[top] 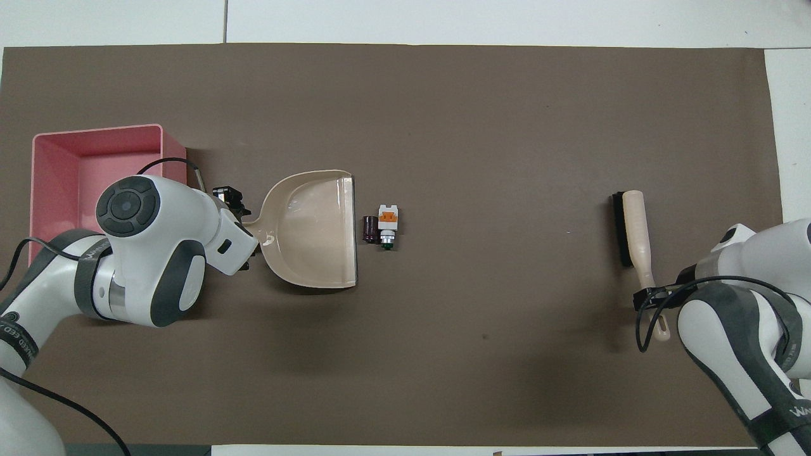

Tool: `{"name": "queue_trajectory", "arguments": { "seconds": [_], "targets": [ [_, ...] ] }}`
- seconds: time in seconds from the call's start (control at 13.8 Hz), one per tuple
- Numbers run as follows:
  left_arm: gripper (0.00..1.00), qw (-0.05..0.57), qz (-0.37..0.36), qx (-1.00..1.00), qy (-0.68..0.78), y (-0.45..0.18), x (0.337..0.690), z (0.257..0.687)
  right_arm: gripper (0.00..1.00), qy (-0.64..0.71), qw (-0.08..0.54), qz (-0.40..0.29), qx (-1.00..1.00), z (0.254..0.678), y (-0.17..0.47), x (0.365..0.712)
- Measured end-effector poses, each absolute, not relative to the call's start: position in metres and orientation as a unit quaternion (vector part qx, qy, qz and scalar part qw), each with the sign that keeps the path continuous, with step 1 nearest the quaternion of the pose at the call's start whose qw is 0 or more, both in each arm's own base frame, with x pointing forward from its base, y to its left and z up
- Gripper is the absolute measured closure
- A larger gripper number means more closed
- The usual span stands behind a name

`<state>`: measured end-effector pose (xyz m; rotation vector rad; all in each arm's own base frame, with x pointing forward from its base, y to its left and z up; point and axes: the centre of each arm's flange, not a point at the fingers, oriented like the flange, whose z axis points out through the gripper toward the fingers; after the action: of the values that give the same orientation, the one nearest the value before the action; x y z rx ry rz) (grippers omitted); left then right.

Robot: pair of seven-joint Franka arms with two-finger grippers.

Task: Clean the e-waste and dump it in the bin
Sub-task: 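Grasp the dustpan handle with the left gripper while the right gripper reaches the brush, then lift the brush with the right gripper and carry it toward the dustpan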

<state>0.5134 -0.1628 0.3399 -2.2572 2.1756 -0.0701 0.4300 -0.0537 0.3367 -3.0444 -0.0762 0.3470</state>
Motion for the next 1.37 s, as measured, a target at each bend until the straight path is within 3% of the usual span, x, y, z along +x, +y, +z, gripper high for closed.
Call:
{"name": "queue_trajectory", "arguments": {
  "seconds": [0.22,0.29,0.87,1.01,1.08,1.16,1.37],
  "targets": [
    [0.64,0.007,-0.029,-0.718,0.695,-0.1650,0.5144,0.3414,0.40,-0.025,0.038,0.114,-0.992,0.3360,-0.0537,0.4294],
    [0.67,0.007,-0.030,-0.718,0.695,-0.1657,0.5144,0.3416,0.44,-0.025,0.038,0.114,-0.992,0.3359,-0.0536,0.4294],
    [0.67,0.002,-0.021,-0.718,0.696,-0.1657,0.5144,0.3439,0.47,-0.025,0.036,0.100,-0.994,0.3373,-0.0538,0.4326],
    [0.67,0.003,-0.021,-0.718,0.695,-0.1652,0.5154,0.3454,0.65,-0.023,0.036,0.101,-0.994,0.3370,-0.0537,0.4324],
    [0.67,0.003,-0.021,-0.719,0.695,-0.1647,0.5156,0.3456,0.65,-0.022,0.036,0.101,-0.994,0.3367,-0.0535,0.4322],
    [0.67,0.002,-0.019,-0.719,0.694,-0.1645,0.5153,0.3455,0.74,-0.020,0.036,0.101,-0.994,0.3365,-0.0532,0.4321],
    [0.67,0.013,-0.004,-0.710,0.705,-0.1646,0.5131,0.3488,0.74,-0.022,0.035,0.104,-0.994,0.3368,-0.0473,0.4326]
  ]
}}
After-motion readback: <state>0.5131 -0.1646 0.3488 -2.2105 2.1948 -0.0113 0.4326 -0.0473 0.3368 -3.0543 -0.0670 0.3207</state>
